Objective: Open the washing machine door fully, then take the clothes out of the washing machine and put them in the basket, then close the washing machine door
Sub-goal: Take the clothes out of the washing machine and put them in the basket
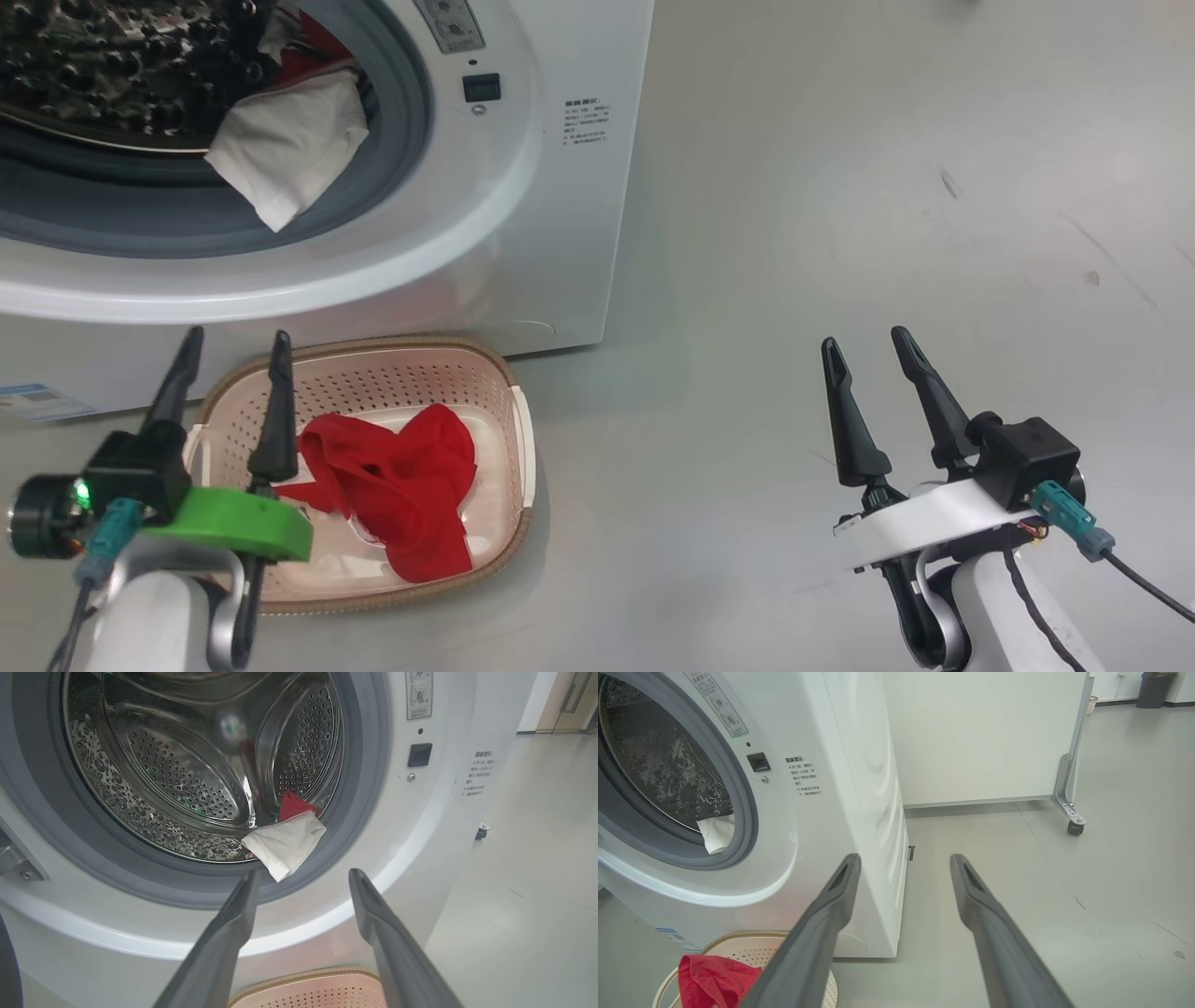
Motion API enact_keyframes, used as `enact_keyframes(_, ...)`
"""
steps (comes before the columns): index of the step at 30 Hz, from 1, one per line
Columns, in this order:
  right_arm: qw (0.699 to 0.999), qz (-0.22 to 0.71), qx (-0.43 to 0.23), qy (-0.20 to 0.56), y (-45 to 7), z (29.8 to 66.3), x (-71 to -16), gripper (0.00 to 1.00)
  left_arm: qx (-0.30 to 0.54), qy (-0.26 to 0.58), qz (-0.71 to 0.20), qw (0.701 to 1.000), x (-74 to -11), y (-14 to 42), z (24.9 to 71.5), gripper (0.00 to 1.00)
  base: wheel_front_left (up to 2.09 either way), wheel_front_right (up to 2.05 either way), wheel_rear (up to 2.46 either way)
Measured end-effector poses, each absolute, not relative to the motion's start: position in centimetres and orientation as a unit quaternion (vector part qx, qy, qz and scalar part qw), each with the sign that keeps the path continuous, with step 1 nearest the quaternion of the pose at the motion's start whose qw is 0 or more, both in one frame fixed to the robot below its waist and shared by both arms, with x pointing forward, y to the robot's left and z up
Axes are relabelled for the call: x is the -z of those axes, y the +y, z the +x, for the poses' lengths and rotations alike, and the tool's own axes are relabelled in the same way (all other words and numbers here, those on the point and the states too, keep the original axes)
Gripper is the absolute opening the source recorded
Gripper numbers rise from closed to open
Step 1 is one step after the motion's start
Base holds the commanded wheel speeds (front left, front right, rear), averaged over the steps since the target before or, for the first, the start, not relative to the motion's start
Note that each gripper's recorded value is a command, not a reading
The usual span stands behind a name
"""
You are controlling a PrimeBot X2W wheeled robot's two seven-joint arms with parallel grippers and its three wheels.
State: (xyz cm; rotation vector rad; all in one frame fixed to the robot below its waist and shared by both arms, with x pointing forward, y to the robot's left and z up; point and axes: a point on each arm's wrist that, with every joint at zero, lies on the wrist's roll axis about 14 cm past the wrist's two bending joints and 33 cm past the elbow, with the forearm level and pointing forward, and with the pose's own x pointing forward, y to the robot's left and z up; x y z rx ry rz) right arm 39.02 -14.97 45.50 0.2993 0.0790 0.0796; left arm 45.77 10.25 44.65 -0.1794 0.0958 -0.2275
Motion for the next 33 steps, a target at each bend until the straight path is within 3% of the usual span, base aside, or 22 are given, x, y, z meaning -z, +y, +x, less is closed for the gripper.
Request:
enact_keyframes(6, 0.987, 0.15, -0.027, 0.044, -15.8, 39.7, -44.9, 1.0, 0.115, 0.054, -0.073, 0.989, -44.0, 10.8, 49.1, 1.0, 0.0, 0.0, 0.0)
enact_keyframes(17, 0.988, 0.139, 0.018, 0.057, -18.7, 39.8, -43.9, 1.0, 0.109, 0.095, -0.126, 0.981, -41.9, 9.1, 54.8, 1.0, 0.0, 0.0, 0.0)
enact_keyframes(25, 0.989, 0.13, 0.034, 0.062, -19.8, 39.9, -43.5, 1.0, 0.081, 0.177, -0.174, 0.965, -38.3, 8.7, 56.7, 1.0, 0.0, 0.0, 0.0)
enact_keyframes(33, 0.988, 0.133, 0.046, 0.069, -20.4, 39.8, -43.0, 1.0, 0.074, 0.204, -0.175, 0.96, -37.2, 8.3, 59.0, 1.0, 0.0, 0.0, 0.0)
